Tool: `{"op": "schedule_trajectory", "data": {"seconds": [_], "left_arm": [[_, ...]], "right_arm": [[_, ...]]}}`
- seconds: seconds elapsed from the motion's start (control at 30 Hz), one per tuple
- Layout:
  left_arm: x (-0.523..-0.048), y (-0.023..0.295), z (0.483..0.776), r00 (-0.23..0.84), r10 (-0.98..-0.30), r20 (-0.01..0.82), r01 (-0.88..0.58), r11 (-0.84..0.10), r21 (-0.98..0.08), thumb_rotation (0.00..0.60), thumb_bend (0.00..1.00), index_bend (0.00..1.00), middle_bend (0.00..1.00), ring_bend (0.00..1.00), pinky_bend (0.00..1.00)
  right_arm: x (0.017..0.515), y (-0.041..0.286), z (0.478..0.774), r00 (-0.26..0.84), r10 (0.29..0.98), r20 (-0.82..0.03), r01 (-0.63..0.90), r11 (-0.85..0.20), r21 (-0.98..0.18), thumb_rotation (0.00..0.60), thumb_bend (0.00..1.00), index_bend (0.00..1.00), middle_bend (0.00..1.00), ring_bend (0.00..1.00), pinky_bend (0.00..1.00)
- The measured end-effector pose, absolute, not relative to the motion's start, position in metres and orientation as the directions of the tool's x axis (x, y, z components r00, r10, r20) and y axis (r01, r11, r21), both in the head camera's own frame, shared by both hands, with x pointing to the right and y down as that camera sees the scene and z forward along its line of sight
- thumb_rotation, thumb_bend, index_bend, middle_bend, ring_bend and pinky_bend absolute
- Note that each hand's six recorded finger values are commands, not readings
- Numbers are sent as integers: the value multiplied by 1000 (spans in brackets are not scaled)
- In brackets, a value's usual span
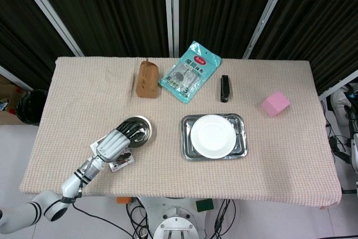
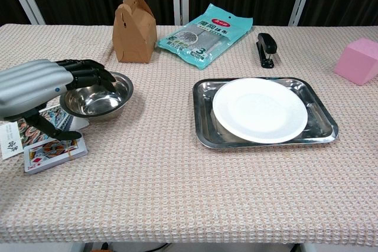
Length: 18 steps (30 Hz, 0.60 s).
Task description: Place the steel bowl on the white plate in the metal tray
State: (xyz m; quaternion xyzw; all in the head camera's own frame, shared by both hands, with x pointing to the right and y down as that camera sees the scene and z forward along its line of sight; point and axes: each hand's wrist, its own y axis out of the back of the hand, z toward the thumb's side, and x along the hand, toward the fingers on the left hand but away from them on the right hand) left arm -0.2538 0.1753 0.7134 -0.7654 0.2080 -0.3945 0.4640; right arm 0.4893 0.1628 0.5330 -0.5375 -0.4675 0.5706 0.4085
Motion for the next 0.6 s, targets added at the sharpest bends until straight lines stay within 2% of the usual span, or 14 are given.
{"op": "schedule_trajectory", "data": {"seconds": [0.13, 0.3, 0.5, 0.6], "left_arm": [[-254, 173, 714, 592, -695, 408, 48, -475, -878, 600, 240, 292, 186, 88, 162], [-255, 171, 716, 581, -700, 414, 68, -465, -883, 600, 299, 393, 222, 109, 198], [-258, 173, 725, 560, -694, 452, 107, -481, -870, 600, 306, 466, 233, 119, 210], [-259, 173, 727, 551, -697, 459, 117, -480, -870, 600, 345, 527, 246, 130, 214]], "right_arm": [[489, 164, 533, -85, 969, -234, 33, -232, -972, 600, 453, 0, 0, 0, 0], [491, 166, 533, -92, 968, -235, 37, -232, -972, 600, 456, 0, 0, 0, 0], [495, 171, 535, -107, 964, -243, 37, -240, -970, 600, 480, 0, 0, 0, 0], [497, 173, 535, -113, 963, -246, 41, -243, -969, 600, 481, 0, 0, 0, 0]]}}
